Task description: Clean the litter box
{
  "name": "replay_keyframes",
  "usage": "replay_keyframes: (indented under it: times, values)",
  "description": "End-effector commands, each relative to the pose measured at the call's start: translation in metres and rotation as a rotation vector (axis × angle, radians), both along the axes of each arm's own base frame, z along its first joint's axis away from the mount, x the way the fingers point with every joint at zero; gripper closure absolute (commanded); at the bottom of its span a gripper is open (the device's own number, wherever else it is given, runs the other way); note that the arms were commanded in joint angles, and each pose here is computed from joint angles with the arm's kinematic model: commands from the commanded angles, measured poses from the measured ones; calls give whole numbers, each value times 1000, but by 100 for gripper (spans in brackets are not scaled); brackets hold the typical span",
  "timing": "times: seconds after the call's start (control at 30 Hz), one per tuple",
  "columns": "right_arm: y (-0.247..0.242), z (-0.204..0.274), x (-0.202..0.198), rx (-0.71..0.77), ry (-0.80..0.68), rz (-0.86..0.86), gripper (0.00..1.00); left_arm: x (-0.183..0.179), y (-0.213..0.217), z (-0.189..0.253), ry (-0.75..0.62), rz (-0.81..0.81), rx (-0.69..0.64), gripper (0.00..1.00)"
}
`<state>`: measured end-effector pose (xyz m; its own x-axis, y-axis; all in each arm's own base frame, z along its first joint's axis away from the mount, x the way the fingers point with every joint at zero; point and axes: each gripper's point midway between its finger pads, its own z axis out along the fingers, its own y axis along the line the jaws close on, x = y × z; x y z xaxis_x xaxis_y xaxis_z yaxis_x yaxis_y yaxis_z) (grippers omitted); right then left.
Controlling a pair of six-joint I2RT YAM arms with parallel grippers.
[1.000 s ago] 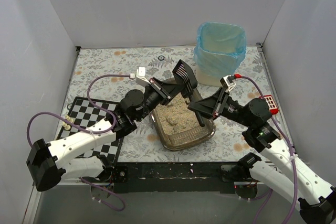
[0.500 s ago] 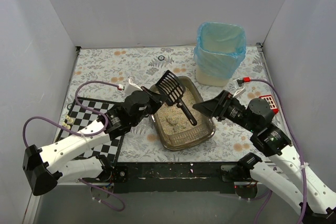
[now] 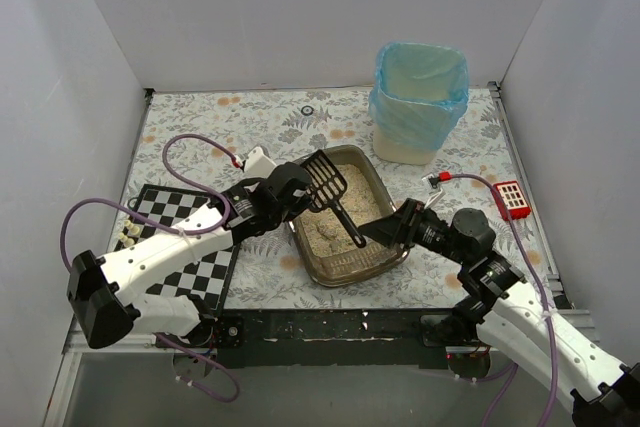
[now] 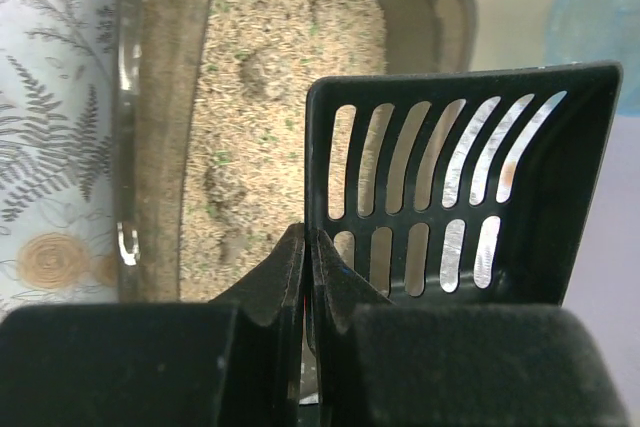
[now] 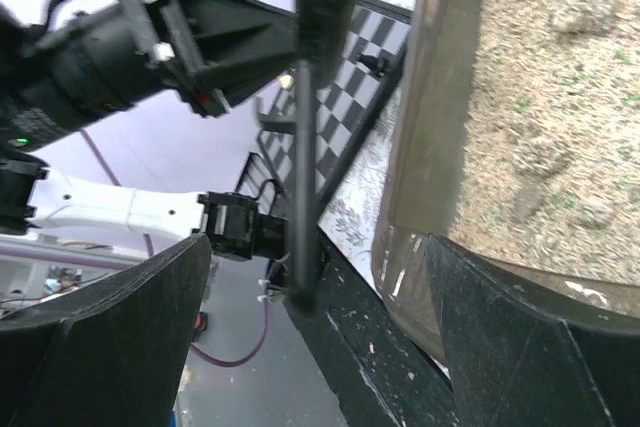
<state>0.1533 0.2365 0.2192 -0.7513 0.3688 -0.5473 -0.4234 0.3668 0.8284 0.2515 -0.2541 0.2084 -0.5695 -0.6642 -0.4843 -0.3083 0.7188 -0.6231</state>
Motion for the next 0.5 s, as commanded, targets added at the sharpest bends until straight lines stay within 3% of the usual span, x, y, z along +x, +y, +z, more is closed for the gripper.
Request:
replay_keyframes:
  times: [0.0,0.3,0.47]
  values:
    - [5,24,-5,158,-28,24,7,13,0,10,68,297,-243,100]
    - [18,-12,-11,236,139,1,12,20,-14,3,111,320,-244,100]
    - [24,-16,-10,285,166,-56,24,17,-13,-7,153,357,-250,100]
